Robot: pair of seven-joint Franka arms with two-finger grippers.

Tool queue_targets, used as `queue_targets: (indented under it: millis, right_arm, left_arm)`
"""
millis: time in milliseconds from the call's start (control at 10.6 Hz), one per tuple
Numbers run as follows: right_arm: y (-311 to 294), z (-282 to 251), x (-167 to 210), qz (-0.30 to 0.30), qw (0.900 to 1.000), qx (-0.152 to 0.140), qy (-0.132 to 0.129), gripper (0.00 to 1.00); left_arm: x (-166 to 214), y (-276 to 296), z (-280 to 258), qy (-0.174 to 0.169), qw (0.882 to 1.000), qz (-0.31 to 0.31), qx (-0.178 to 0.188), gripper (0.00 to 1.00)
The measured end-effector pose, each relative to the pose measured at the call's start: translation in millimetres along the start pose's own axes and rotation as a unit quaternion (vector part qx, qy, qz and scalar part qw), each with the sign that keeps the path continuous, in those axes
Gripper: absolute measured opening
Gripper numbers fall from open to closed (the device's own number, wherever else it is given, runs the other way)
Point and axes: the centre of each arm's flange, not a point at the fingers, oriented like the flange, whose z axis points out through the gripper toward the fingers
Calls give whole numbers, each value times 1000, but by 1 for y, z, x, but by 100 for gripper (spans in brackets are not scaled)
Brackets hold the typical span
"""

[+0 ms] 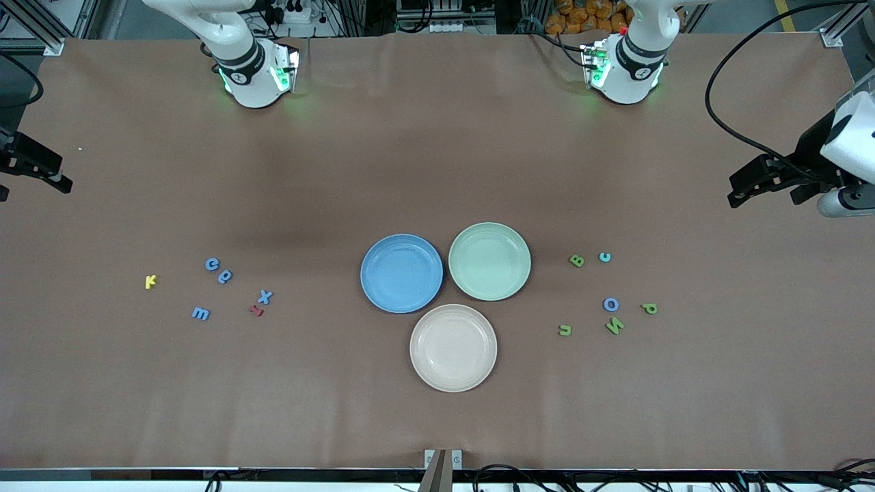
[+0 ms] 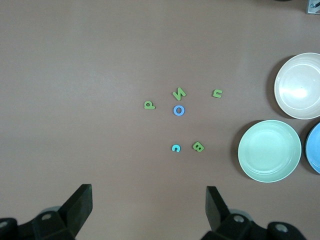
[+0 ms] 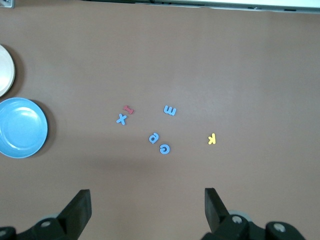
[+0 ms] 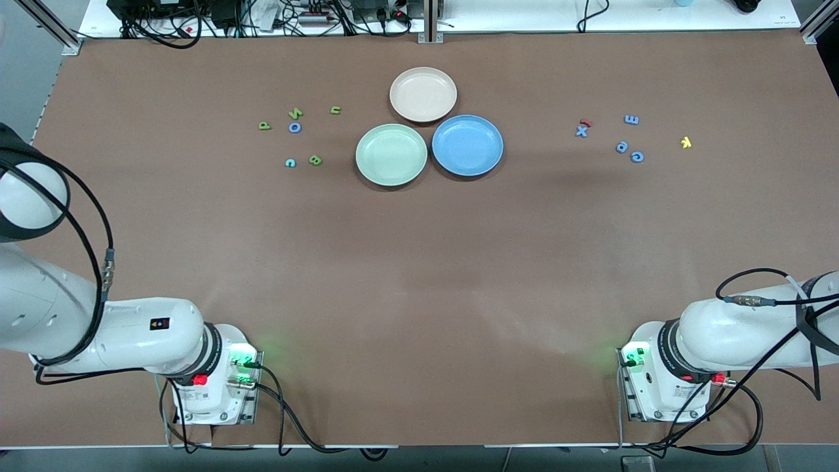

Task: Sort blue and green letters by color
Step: 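Reach the left gripper to green p while the right gripper nears blue x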

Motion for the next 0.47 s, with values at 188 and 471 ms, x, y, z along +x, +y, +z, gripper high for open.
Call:
queue_targets:
  millis: [188, 471]
  right_arm:
    - [1, 0, 0, 27, 1000, 0, 0, 100]
    - [1, 0, 0, 40, 999, 0, 0, 100]
  left_arm:
    - [0, -1, 0, 0, 1000, 0, 0, 100]
    - [3, -2, 14, -14, 1000, -2, 1, 100]
